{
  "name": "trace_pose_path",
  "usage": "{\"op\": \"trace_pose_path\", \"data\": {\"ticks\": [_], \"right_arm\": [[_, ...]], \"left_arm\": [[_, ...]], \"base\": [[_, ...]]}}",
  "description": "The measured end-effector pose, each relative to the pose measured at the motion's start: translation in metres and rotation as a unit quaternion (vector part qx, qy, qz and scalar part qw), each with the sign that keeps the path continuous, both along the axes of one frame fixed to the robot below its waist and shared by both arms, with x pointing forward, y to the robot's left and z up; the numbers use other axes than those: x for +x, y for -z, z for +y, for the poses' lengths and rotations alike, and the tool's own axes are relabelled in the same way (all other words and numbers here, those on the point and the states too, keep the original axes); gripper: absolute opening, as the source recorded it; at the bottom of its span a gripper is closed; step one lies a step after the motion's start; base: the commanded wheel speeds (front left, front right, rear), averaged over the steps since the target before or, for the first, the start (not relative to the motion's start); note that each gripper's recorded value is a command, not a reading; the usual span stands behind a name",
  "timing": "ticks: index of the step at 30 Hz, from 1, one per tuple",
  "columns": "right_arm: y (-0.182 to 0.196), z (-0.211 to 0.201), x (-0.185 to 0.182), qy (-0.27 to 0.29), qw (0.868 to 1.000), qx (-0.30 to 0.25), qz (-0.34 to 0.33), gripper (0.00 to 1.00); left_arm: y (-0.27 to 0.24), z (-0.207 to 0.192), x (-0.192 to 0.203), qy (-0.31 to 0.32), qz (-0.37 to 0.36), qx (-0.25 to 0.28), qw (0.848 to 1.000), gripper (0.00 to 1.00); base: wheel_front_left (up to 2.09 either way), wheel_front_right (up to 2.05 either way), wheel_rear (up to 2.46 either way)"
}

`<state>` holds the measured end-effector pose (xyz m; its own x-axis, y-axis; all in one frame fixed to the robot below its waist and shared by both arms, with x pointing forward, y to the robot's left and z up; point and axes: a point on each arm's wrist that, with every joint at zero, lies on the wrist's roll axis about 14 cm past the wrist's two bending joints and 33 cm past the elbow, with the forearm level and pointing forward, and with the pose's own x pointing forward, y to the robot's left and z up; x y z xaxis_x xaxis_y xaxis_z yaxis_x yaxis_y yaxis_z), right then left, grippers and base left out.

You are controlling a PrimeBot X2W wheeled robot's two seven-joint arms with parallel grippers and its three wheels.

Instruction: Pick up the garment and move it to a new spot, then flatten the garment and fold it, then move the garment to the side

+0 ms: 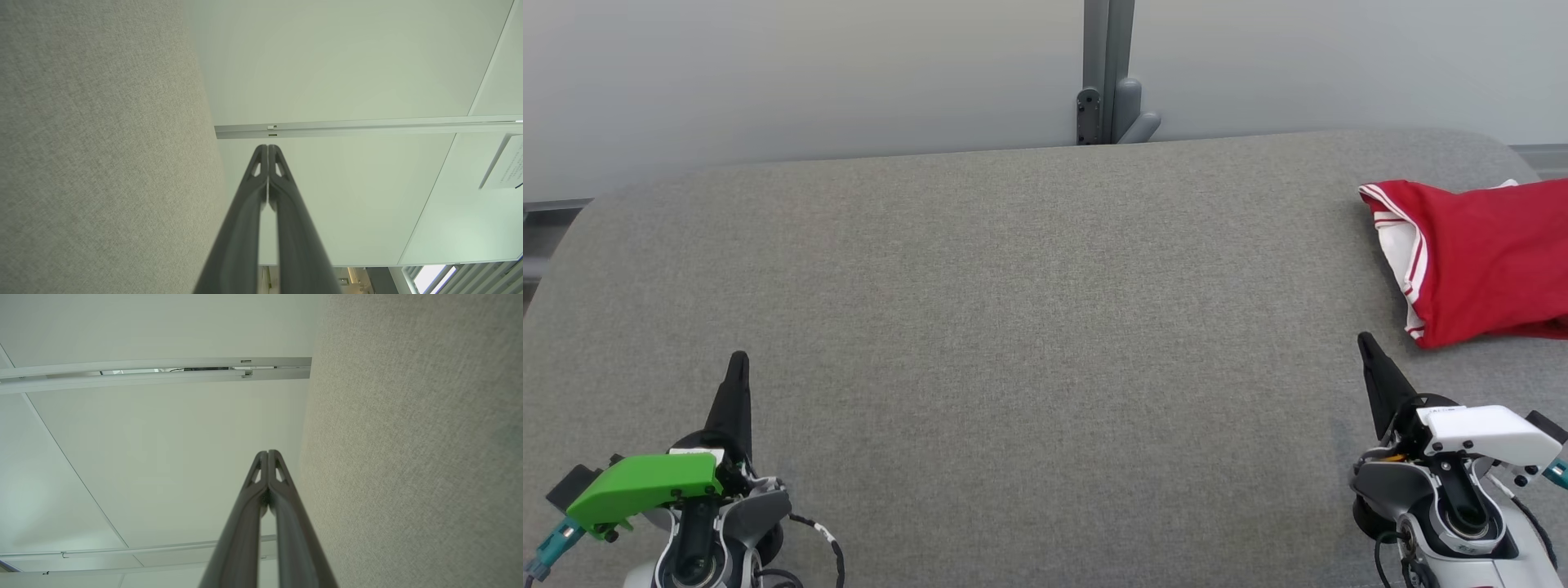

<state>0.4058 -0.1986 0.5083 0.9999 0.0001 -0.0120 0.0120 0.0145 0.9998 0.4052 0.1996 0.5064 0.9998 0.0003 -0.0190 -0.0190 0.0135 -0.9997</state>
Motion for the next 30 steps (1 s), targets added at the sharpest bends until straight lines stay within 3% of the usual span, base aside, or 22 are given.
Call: {"op": "trace_pose_path", "data": {"ticks": [30], "right_arm": [[-0.0006, -0.0008, 0.0006, 0.001, 1.000, 0.009, -0.001, 0.00]], "left_arm": [[-0.0020, 0.0001, 0.0011, 0.001, -0.004, -0.009, 1.000, 0.00]], "base": [[0.00, 0.00, 0.00]]}}
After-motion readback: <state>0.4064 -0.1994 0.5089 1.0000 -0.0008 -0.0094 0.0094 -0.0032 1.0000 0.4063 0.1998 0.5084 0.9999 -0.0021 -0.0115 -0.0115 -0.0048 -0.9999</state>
